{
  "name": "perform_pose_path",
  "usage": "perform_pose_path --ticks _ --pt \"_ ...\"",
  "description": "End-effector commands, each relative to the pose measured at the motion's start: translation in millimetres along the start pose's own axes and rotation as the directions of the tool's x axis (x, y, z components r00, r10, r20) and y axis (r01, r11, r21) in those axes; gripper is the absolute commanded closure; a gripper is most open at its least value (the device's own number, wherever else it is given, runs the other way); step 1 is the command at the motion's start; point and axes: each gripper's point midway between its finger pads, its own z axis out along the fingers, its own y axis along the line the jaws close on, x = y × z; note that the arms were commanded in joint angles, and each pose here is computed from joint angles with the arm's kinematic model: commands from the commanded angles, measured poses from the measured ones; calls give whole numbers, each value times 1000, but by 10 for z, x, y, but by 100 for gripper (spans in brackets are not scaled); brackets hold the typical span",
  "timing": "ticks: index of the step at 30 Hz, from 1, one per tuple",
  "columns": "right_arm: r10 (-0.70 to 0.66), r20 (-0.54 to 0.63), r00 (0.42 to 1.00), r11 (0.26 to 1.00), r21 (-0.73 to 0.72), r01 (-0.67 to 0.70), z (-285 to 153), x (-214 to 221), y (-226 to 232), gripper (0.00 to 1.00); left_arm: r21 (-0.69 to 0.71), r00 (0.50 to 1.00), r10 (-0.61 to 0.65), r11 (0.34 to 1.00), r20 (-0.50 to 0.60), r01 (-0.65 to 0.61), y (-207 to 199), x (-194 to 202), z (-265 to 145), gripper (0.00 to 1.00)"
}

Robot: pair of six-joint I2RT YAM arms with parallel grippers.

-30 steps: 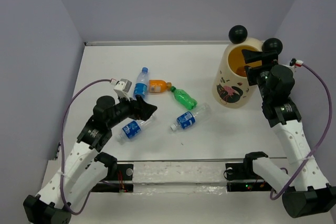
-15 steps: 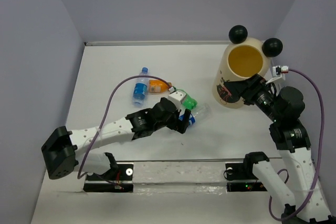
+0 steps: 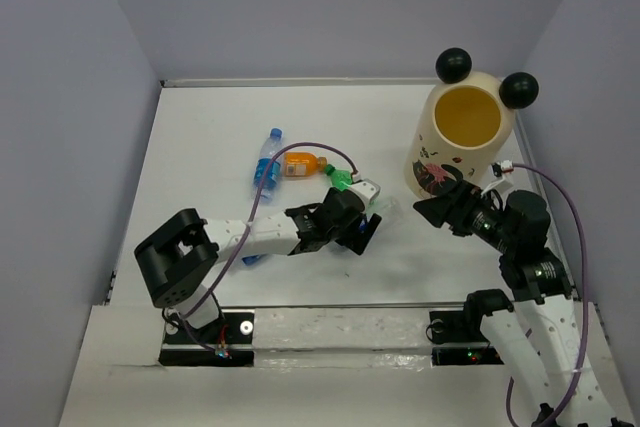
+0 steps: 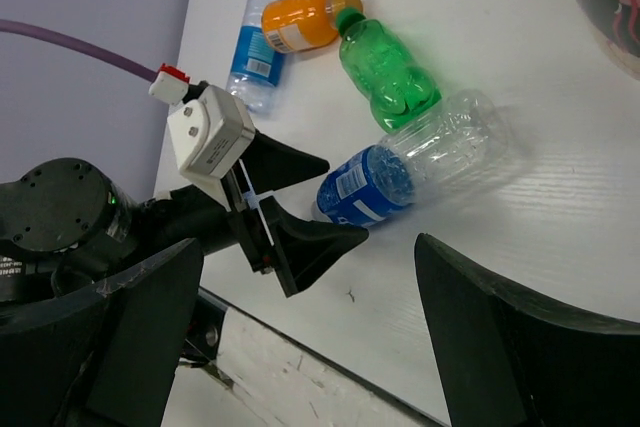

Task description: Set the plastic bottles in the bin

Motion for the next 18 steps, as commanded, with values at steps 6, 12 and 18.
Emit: perform_pose_path --ticks 6,12,18 --pt "9 -17 1000 1000 -1 -9 -11 139 -78 10 2 1000 31 1000 0 -31 -108 -135 280 8" --pt "20 8 1000 999 32 -21 -36 116 -126 10 54 1000 27 998 -9 -27 -196 -64 261 23" --pt "76 34 997 984 161 -81 -6 163 -419 3 168 999 -8 986 50 0 -383 -141 -4 29"
